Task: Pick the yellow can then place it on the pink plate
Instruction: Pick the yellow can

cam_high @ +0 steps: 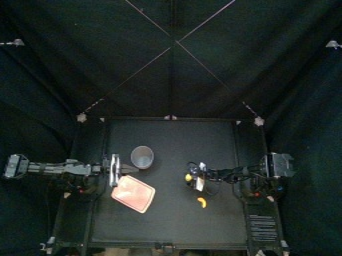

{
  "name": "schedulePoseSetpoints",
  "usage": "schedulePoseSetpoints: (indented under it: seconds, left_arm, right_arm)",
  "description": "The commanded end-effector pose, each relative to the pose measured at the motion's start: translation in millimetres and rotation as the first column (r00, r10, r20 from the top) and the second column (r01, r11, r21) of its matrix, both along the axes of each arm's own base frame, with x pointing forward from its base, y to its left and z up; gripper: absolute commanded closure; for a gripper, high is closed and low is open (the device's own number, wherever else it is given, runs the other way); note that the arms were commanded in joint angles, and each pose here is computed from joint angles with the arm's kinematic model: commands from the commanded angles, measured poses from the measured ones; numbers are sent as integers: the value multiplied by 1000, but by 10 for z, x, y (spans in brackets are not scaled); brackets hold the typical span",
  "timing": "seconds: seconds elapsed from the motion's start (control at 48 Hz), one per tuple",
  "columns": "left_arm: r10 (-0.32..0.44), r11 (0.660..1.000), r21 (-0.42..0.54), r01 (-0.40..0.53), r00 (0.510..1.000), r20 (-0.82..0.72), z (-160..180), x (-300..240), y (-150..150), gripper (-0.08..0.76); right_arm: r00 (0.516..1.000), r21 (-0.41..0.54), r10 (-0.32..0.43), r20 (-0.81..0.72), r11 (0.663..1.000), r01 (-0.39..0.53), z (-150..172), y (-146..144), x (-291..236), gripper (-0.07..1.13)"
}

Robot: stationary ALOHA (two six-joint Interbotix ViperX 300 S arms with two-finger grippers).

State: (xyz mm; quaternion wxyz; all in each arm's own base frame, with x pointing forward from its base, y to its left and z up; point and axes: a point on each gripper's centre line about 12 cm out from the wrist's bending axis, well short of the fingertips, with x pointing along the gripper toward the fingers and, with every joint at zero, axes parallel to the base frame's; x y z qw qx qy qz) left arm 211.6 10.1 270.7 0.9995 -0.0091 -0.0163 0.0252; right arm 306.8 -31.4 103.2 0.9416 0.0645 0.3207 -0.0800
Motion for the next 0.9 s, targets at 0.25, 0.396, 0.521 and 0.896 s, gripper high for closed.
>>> schedulePoseSetpoints:
  seconds: [0.25,0.396,0.521,0.896]
  left_arm:
    - [3,1000,-4,-3,1000,11,23,8,5,674]
    - [3,1000,-4,-3,1000,9,17,7,5,674]
    - [4,1000,-2,-4,1000,9,17,7,8,674]
    - [3,1000,-4,-3,1000,9,17,7,5,674]
  right_arm:
    - [1000,20,-30,3,999,30,17,-15,-28,16]
    - [999,27,-41,-4,999,41,-3,-17,-54,48]
    - [999,27,-42,0,999,42,8,-24,-35,124]
    - [999,23,-39,-1,999,39,-3,-30,6,360]
